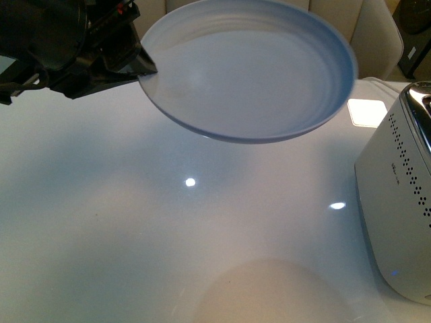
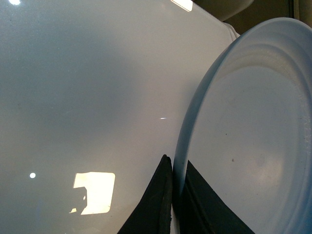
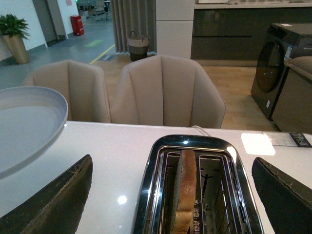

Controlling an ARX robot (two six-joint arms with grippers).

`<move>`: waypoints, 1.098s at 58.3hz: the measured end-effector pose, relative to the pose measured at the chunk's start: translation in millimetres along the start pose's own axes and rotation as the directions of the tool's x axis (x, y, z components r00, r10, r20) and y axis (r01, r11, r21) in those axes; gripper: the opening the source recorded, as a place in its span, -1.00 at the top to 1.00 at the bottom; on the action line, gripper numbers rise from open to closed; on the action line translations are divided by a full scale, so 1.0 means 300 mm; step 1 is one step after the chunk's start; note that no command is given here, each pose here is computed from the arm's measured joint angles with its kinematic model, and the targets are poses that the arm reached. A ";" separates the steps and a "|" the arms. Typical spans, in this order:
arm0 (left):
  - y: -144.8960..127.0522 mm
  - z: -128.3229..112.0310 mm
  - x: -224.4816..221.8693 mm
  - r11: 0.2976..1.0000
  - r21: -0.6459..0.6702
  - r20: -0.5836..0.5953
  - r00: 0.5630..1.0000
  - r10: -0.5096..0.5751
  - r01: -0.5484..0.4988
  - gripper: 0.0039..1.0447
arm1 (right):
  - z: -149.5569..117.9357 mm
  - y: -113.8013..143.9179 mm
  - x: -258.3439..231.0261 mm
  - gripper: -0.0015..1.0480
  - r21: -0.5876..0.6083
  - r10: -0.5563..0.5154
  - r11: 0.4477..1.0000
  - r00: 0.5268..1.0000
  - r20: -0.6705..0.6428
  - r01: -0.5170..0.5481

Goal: Left arm holds plate, right arm toasts bread

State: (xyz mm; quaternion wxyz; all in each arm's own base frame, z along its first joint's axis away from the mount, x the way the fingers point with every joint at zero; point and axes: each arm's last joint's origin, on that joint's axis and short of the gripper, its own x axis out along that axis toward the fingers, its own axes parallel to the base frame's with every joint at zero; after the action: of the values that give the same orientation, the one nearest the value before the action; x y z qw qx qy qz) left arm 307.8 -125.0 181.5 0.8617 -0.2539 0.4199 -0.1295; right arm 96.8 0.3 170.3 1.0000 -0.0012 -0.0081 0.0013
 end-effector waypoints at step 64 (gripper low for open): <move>0.737 0.148 -0.050 0.990 0.040 0.047 0.990 0.134 -0.136 0.94 | 0.000 0.000 0.000 -0.83 0.000 0.000 1.000 1.000 0.001 0.000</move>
State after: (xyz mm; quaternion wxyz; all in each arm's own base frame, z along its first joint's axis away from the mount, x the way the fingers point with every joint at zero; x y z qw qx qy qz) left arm 335.7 81.3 93.6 0.8828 -0.2090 0.4141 -0.0741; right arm 96.7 0.3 170.3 1.0000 -0.0012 -0.0085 0.0011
